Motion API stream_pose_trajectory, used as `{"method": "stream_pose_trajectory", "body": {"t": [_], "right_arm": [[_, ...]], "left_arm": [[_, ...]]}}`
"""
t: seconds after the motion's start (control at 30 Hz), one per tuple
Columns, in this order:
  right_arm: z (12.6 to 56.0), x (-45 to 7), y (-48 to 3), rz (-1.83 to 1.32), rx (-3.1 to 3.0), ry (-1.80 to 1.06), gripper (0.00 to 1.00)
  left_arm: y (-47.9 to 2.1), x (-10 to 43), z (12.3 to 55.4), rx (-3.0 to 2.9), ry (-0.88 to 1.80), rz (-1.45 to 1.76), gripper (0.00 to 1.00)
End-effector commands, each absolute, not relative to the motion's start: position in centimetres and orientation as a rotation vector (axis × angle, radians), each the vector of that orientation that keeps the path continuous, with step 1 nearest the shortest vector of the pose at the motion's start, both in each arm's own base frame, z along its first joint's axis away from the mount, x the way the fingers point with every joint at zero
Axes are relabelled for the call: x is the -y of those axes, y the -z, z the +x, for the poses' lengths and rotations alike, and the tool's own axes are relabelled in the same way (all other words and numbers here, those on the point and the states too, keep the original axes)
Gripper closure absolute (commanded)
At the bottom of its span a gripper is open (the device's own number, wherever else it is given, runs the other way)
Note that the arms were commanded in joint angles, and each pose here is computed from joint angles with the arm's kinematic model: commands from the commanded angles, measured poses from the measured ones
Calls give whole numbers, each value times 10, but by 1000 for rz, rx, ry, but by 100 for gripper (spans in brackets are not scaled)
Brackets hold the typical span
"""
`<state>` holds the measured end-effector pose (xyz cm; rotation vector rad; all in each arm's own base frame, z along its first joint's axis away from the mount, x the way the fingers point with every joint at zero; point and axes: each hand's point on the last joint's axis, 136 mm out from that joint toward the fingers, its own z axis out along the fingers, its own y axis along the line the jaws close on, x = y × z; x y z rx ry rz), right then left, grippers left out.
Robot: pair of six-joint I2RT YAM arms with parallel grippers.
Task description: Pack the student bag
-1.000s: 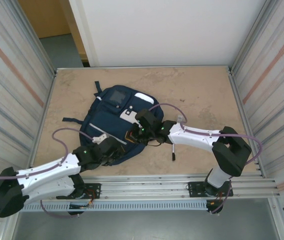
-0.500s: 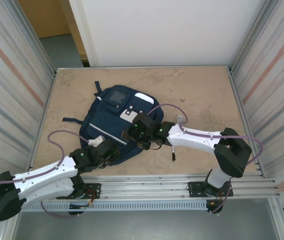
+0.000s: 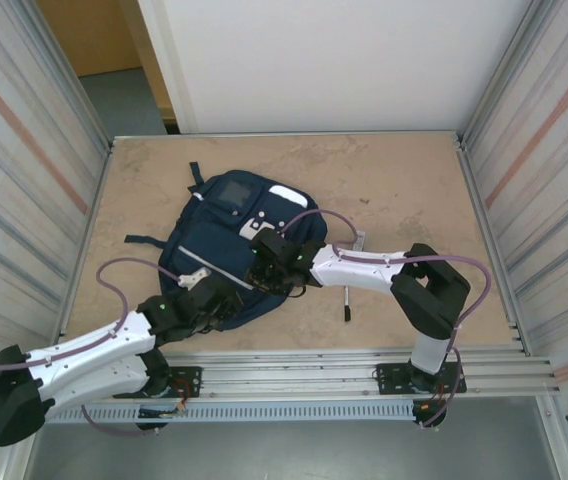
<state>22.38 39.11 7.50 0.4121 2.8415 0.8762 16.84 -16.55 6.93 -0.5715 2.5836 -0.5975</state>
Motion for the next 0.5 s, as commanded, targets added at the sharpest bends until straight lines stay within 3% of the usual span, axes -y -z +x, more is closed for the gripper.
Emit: {"method": "stream_pose_trajectory", "body": {"t": [0.0, 0.03, 0.2, 0.47], "right_arm": [[238, -395, -97, 436, -2772, -907, 94], [237, -399, -106, 436, -2765, -950, 100], [233, -417, -158, 405, -2742, -1160, 100], [237, -427, -182, 362, -2691, -1254, 100]], "left_arm": [[-76, 172, 171, -2578, 655, -536, 56], [-79, 173, 171, -2579, 663, -524, 55], [-95, 180, 177, -2550, 696, -493, 41], [-115, 178, 191, -2480, 702, -495, 48]]}}
